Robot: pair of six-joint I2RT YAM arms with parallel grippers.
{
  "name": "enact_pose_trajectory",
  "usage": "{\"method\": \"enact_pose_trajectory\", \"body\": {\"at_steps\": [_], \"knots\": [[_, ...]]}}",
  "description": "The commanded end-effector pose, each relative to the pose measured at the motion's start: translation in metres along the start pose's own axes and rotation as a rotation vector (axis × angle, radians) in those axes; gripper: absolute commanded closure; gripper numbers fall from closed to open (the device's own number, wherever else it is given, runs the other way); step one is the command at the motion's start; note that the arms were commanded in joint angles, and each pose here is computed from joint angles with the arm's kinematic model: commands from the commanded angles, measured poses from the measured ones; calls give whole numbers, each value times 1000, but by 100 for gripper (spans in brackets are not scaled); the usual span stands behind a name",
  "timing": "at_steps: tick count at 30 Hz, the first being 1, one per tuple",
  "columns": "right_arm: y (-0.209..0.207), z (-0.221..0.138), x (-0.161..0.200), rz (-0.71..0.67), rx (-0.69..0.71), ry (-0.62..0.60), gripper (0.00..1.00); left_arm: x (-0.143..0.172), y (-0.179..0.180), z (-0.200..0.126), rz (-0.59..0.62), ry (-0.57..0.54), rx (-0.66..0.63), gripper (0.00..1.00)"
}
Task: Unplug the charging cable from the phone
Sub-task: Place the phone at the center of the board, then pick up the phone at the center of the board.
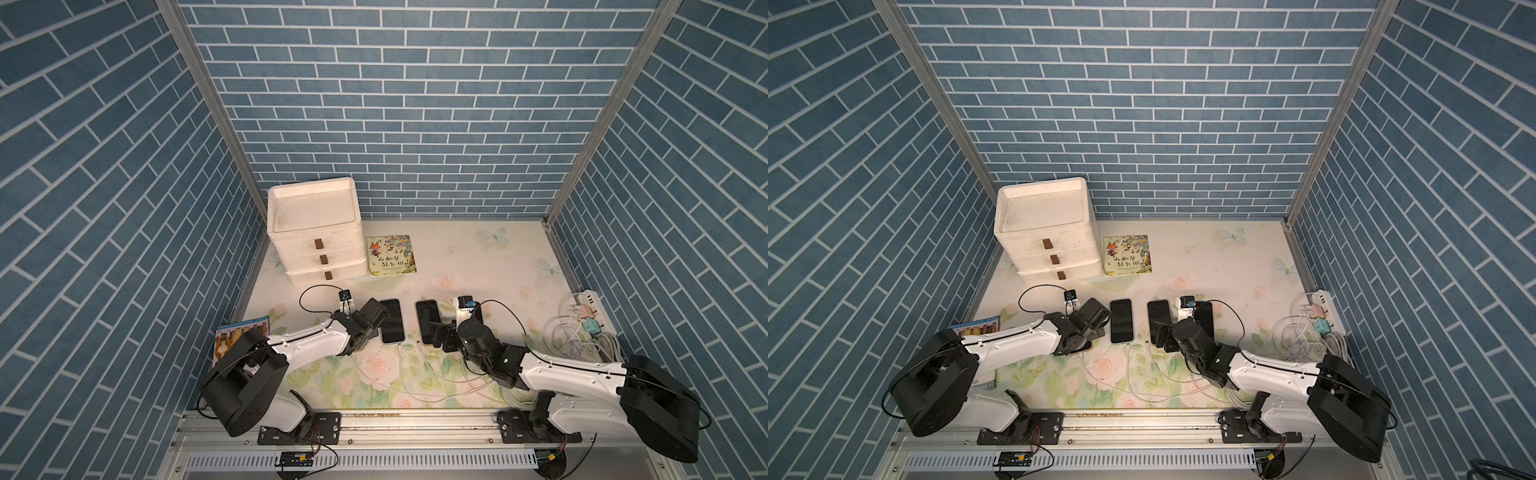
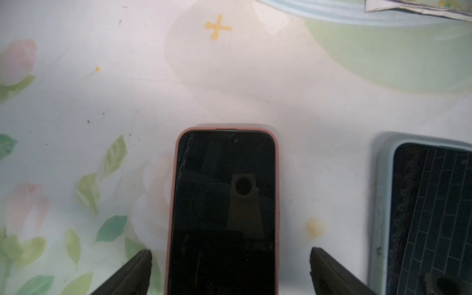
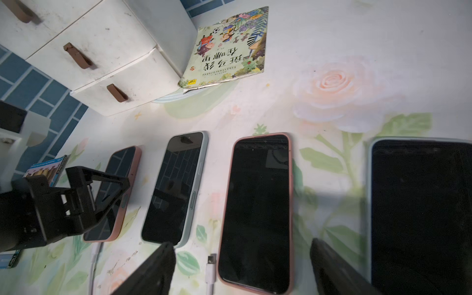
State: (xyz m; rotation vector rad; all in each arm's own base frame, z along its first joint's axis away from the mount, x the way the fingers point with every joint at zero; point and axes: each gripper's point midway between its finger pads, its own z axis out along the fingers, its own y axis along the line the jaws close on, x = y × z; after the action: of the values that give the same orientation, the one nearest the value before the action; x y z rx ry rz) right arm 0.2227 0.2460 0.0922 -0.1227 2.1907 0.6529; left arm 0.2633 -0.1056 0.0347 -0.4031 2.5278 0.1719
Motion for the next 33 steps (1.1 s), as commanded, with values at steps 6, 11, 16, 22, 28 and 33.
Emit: {"method": "enact_pose_trajectory", "body": {"at_steps": [6,11,16,22,28,33], "knots": [[8,-1,-10,4,-35,-12,13,13,4,14,32,115,49,4],[16,1,-10,-6,-65,-3,14,19,1,20,36,147,66,8],[19,0,-10,-14,-80,2,15,22,3,21,45,159,58,9],[22,-1,-14,-16,-89,-8,15,33,7,26,67,195,36,11],[24,1,-15,-20,-89,-7,15,36,13,23,66,196,33,11],[25,2,-15,-22,-91,-3,15,35,17,18,59,191,35,10]]}}
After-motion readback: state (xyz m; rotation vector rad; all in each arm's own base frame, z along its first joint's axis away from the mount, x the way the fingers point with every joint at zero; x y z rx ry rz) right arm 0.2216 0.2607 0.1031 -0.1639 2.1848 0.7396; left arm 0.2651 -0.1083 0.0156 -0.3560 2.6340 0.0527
